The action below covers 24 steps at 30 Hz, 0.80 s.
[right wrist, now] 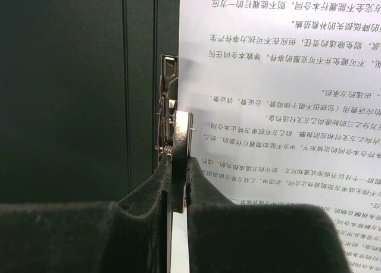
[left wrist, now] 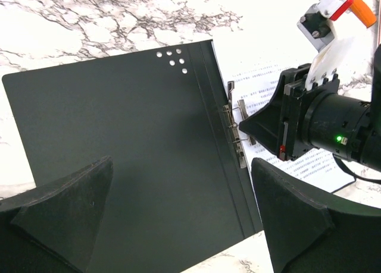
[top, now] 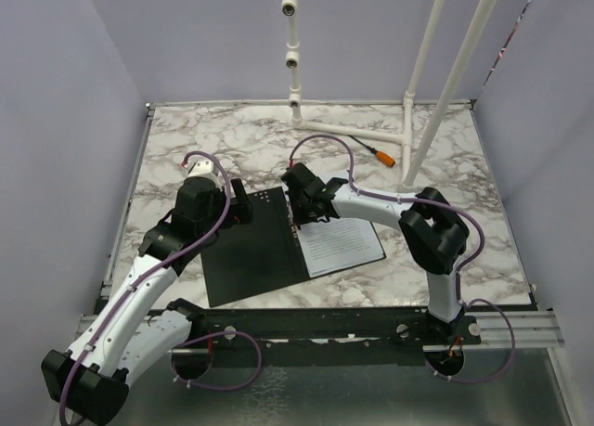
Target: Put the files into the folder
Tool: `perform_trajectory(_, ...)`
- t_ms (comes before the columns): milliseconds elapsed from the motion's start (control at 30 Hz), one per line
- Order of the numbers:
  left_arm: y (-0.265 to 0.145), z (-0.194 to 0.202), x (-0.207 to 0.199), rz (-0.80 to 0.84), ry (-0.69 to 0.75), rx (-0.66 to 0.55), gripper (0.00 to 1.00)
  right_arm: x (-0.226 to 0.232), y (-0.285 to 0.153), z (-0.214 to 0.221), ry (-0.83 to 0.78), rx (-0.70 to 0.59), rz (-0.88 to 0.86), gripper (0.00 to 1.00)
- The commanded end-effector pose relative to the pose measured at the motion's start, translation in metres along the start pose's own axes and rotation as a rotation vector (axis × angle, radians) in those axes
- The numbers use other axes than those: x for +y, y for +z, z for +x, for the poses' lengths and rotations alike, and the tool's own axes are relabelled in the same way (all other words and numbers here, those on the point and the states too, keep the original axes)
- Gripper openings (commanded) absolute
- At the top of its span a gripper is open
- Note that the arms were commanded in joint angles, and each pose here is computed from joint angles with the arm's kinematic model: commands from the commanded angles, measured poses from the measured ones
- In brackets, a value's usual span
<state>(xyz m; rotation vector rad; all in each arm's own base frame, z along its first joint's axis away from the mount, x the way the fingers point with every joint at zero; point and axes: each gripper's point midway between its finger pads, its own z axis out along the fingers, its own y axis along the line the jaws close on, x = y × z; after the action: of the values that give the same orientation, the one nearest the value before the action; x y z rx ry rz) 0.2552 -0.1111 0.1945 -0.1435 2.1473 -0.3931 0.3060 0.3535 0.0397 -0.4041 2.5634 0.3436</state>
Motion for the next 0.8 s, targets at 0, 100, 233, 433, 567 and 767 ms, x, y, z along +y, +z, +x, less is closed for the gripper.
perform_trajectory(0, 0.007, 0.011, -0.009, 0.051, 0.009, 0.048, 0.99, -0.010, -0.015, -0.004, -0.038, 0.002, -0.033, 0.00)
perform_trajectory(100, 0.010, 0.017, -0.013, 0.071, 0.005, 0.084, 0.99, -0.016, -0.017, -0.006, -0.042, 0.004, -0.038, 0.01)
perform_trajectory(233, 0.017, 0.029, -0.015, 0.077, -0.019, 0.137, 0.99, -0.022, -0.018, -0.006, -0.055, 0.014, -0.036, 0.01)
perform_trajectory(433, 0.026, 0.050, -0.014, 0.056, -0.055, 0.214, 0.99, -0.037, -0.023, -0.007, -0.055, 0.018, -0.040, 0.00)
perform_trajectory(567, 0.033, 0.065, -0.011, 0.030, -0.067, 0.264, 0.99, -0.041, -0.026, -0.005, -0.072, 0.031, -0.052, 0.00)
perform_trajectory(767, 0.038, 0.085, -0.010, -0.023, -0.042, 0.313, 0.99, -0.043, -0.027, 0.000, -0.091, 0.056, -0.084, 0.01)
